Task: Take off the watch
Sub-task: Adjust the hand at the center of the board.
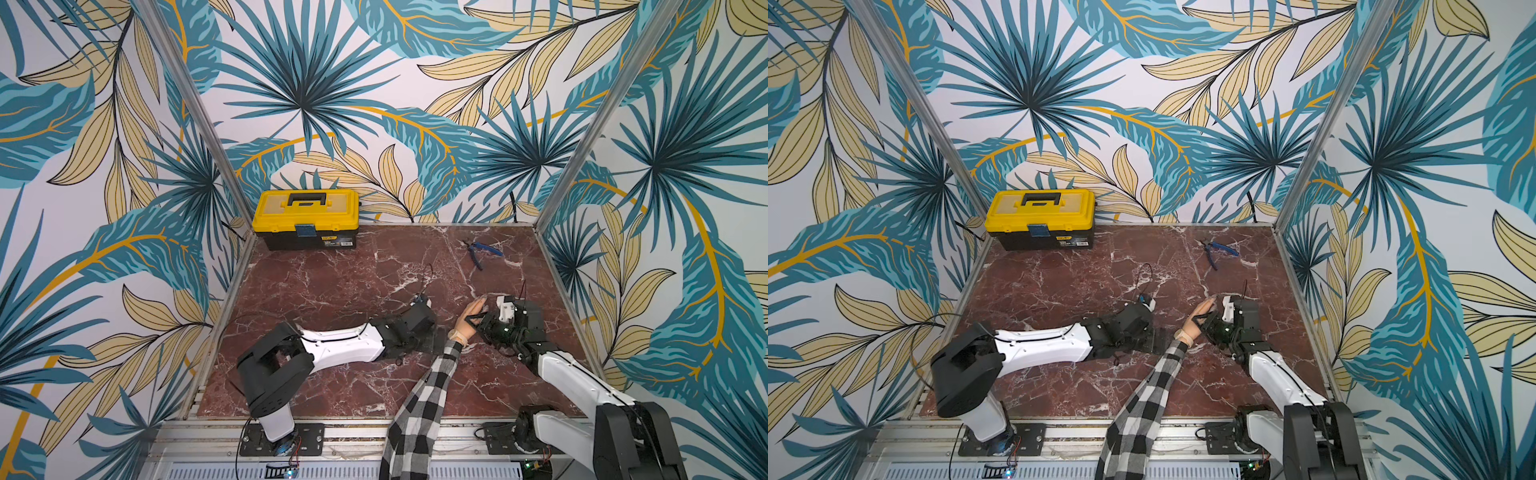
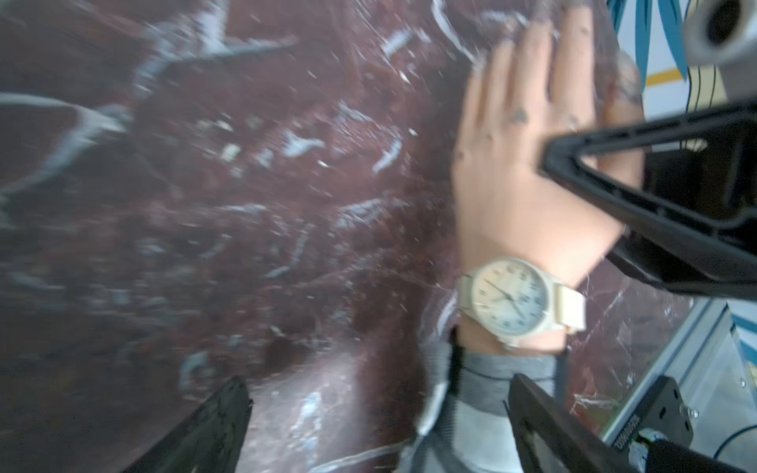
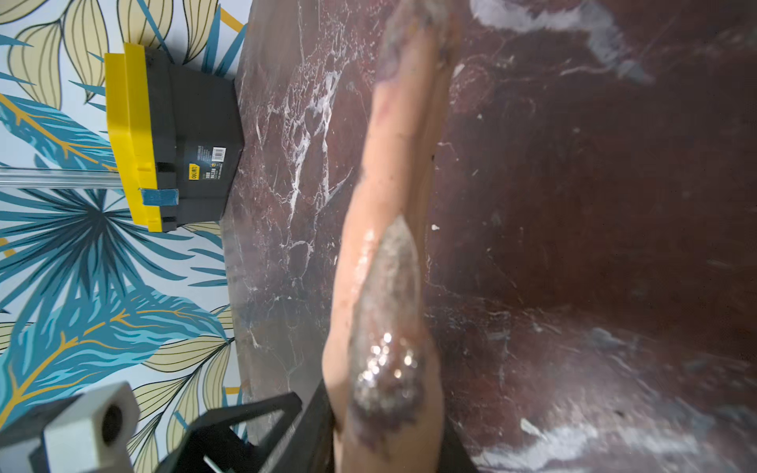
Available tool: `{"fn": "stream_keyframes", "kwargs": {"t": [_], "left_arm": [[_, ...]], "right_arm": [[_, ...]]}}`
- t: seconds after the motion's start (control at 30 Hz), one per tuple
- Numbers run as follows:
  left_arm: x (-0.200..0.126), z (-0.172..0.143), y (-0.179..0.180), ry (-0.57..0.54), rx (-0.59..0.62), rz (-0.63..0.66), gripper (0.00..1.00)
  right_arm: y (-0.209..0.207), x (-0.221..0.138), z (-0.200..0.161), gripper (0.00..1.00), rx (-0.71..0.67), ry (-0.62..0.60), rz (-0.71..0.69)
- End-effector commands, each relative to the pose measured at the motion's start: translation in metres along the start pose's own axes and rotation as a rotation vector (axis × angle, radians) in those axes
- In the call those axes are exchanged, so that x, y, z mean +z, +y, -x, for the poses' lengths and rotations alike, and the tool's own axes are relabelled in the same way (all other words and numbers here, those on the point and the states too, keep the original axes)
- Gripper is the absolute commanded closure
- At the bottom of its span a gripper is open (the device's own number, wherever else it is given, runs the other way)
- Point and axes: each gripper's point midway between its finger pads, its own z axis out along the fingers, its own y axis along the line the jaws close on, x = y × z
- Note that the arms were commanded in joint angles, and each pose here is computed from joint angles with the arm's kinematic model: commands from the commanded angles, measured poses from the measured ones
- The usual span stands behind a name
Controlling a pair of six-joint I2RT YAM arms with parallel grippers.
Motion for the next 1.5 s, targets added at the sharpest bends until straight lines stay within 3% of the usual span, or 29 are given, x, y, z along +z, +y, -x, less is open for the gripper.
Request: {"fn": "stream_keyframes", "kwargs": {"t": [0.0,0.37,0.7,1.13,1.37,1.47], "left_arm": [[-0.019,0.013,0.048,-0.049,-0.041,0.118,0.0],[-0.076,0.034,0.138,-0.206,-0.167,0.243,0.01],[-0.087,0.036,0.159,-0.224,-0.222,0.245,0.01],[-0.091,0.029,0.168,-0.226,-0.278,0.251,0.01],[-0.094,0.021,0.172,-0.223,-0.297,0.244,0.01],[-0.092,0.022,0.172,-0.215,-0.299,0.24,0.01]], "right_arm": [[-0.011,-0.011,-0.011,0.79,-0.021,0.06,-0.173],[0.016,0.001,-0.012,0.79,-0.243,0.107,-0.547],[0.038,0.04,-0.005,0.79,-0.368,0.124,-0.774],[0.066,0.113,-0.028,0.76,-0.519,0.193,-0.893],[0.089,0.14,-0.057,0.52,-0.539,0.237,-0.84],[0.108,0.153,-0.072,0.49,-0.532,0.271,-0.769]]}}
